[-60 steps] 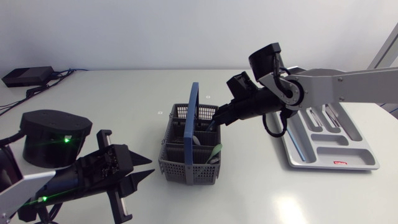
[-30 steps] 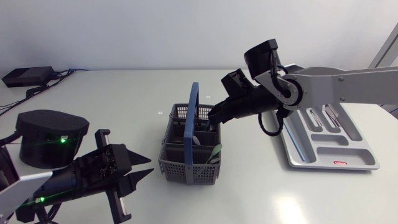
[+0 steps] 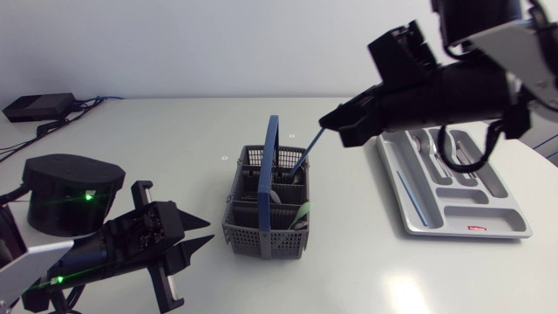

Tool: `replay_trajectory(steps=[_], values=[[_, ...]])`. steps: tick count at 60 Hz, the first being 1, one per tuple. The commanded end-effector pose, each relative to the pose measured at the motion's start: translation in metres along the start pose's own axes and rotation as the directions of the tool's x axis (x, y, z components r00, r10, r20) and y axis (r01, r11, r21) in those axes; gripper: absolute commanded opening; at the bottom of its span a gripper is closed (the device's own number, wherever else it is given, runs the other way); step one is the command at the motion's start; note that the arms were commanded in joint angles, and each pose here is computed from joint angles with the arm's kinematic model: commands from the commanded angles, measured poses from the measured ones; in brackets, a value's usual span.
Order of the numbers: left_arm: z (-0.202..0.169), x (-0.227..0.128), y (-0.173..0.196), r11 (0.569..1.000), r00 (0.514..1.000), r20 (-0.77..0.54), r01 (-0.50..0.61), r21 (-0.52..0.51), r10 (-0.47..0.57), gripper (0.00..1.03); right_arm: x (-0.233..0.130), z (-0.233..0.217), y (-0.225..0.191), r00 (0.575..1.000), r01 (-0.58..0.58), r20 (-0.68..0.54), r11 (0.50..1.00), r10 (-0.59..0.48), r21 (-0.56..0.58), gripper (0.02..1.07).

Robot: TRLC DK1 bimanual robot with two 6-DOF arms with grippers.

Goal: Unload the cutlery basket into the drawer organizer.

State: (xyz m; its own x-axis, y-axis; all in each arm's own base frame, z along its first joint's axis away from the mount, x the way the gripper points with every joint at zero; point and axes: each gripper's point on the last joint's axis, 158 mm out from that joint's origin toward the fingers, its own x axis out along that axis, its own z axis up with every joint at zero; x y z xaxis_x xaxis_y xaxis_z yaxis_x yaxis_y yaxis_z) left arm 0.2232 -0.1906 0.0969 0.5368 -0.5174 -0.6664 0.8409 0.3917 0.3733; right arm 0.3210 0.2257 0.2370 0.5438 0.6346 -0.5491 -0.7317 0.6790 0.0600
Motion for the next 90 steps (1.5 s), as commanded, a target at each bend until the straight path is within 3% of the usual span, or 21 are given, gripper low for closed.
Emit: replay_trajectory(steps=[1,20,44,64,90], values=[[-0.004,-0.001,-0.004,1.0,1.0,-0.008,0.004,-0.004,-0.004,0.28,-0.025,0.01,-0.012,0.999,0.047,0.025,0.999,-0.047,-0.018,0.09],[-0.002,-0.002,-0.003,1.0,1.0,-0.006,0.004,-0.001,-0.004,0.28,-0.081,-0.048,-0.097,0.959,0.263,-0.129,0.962,-0.252,0.075,0.09],[0.0,-0.002,-0.007,1.0,1.0,-0.005,0.011,0.007,-0.011,0.28,-0.102,-0.147,-0.183,0.857,0.412,-0.413,0.891,-0.309,0.189,0.09],[-0.001,-0.002,-0.008,1.0,1.0,-0.003,0.011,0.006,-0.011,0.28,-0.068,-0.201,-0.201,0.82,0.362,-0.545,0.895,-0.174,0.26,0.09],[-0.004,-0.001,-0.01,1.0,1.0,-0.008,0.013,0.006,-0.013,0.28,0.007,-0.218,-0.284,0.853,0.401,-0.479,0.846,-0.206,0.351,0.1]])
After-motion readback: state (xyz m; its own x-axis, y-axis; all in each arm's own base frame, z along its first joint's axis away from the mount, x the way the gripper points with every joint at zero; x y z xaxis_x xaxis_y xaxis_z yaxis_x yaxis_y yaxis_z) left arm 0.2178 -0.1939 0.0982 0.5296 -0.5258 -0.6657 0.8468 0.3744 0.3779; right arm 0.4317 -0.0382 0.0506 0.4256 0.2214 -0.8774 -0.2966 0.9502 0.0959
